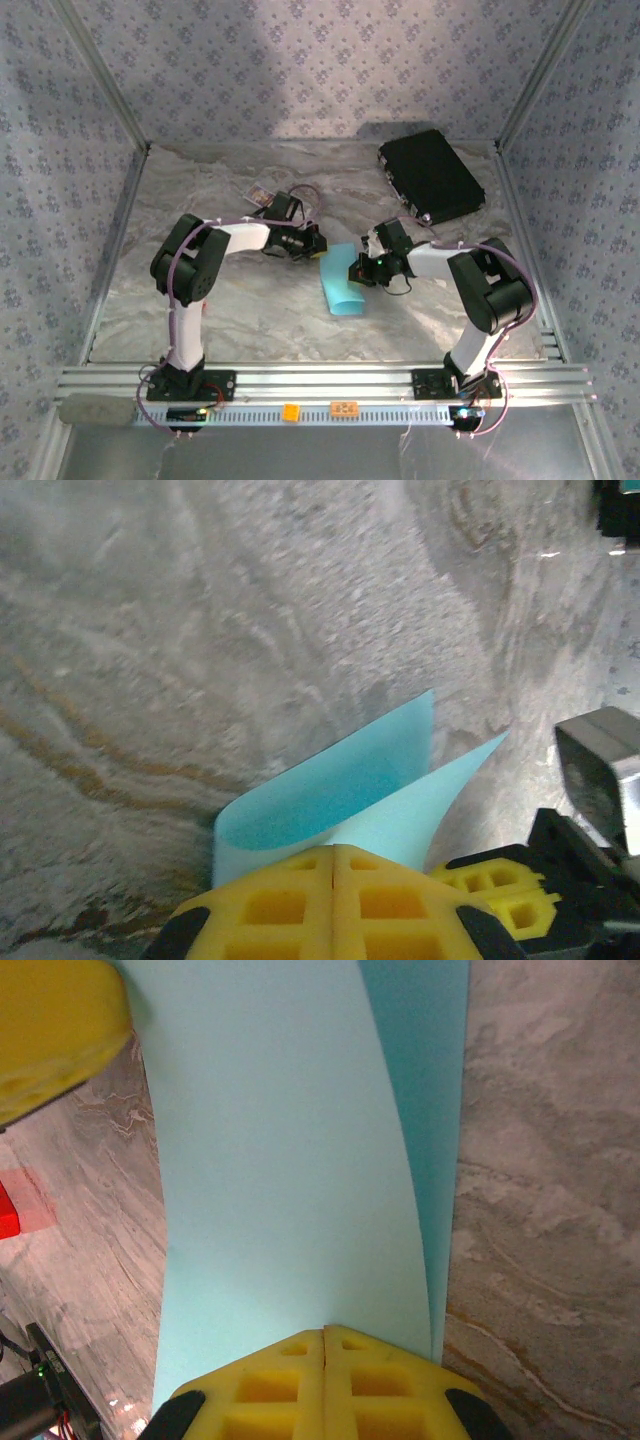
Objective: Fold a paper plane with a square sheet of paper (pick it up from the middle)
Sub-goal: First fold the square sheet of paper in half at the center of the table.
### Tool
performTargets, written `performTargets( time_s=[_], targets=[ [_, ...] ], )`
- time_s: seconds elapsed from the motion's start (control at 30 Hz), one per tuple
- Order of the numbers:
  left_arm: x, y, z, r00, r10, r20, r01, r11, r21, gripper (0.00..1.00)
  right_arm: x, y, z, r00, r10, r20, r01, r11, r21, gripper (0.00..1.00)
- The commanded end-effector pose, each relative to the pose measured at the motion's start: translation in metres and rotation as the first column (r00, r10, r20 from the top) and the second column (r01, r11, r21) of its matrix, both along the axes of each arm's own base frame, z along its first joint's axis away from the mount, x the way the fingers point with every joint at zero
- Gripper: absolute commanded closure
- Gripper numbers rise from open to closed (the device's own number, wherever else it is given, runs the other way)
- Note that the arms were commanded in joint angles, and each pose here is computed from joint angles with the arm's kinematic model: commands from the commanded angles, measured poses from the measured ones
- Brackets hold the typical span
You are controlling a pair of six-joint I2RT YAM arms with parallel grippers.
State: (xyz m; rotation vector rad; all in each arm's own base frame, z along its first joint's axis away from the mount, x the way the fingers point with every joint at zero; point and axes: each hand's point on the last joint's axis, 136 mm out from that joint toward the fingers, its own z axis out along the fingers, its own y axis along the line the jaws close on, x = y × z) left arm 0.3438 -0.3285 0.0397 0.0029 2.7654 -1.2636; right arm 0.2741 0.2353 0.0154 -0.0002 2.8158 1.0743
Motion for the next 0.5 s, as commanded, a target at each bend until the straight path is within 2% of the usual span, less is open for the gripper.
performTargets(
  time_s=[0.0, 0.47],
  targets=[
    [0.006, -0.007, 0.005, 1.0, -0.025, 0.009, 0.026, 0.999, -0.03, 0.95, -0.036, -0.044, -0.05, 0.986, -0.078, -0.151, 0.042, 0.973, -0.227, 1.0],
    [0.025, 0.011, -0.026, 1.0, 0.029, -0.003, -0.029, 0.998, 0.051, 0.96, -0.037, -0.044, -0.052, 0.985, -0.076, -0.156, 0.039, 0.973, -0.227, 1.0]
  ],
)
